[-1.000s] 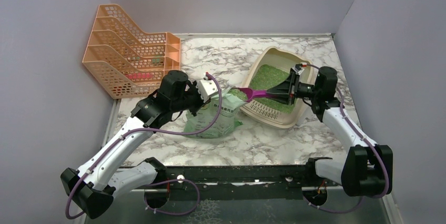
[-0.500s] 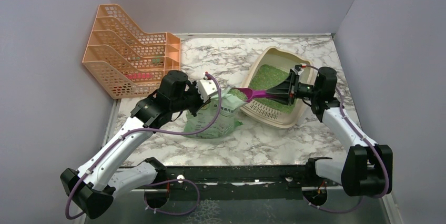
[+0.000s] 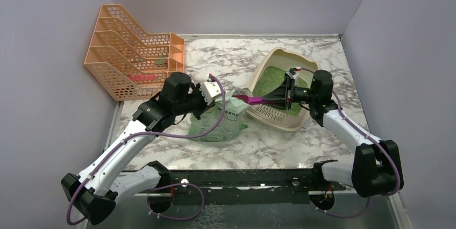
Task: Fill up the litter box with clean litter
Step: 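Scoop the cat litter from the cat litter bag.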
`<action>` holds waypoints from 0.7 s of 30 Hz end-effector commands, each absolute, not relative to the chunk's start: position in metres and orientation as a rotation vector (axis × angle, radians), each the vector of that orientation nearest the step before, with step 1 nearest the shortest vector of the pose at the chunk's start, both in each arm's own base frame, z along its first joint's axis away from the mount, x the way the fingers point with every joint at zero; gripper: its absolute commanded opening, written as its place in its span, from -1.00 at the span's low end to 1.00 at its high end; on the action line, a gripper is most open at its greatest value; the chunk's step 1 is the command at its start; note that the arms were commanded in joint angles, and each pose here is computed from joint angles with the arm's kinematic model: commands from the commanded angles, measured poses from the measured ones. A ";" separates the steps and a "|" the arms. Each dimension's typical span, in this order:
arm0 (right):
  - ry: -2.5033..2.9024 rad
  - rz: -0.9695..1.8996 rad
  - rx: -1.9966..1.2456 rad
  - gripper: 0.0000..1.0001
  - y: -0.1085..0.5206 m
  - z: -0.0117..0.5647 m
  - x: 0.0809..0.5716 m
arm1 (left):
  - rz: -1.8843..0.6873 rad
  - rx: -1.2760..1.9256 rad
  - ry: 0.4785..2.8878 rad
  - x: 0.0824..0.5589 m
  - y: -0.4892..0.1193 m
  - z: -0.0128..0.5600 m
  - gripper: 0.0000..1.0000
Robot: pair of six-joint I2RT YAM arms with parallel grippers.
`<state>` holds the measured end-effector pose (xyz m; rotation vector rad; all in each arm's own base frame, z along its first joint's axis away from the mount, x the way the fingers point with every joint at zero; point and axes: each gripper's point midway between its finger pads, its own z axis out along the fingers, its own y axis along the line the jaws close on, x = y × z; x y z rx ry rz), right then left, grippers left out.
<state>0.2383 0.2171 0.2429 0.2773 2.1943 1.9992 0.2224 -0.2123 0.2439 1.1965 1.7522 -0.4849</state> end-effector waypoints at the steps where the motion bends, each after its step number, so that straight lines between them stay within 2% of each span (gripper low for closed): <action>1: 2.142 1.976 0.239 -0.99 0.206 0.253 0.243 | -0.503 1.140 1.610 0.225 -0.218 0.291 -1.00; 13: 2.140 1.991 0.315 -0.99 0.201 0.245 0.243 | -0.506 1.143 1.609 0.225 -0.219 0.292 -1.00; 21: 2.104 1.966 0.297 -0.98 0.191 0.259 0.246 | -0.500 1.148 1.604 0.222 -0.216 0.291 -1.00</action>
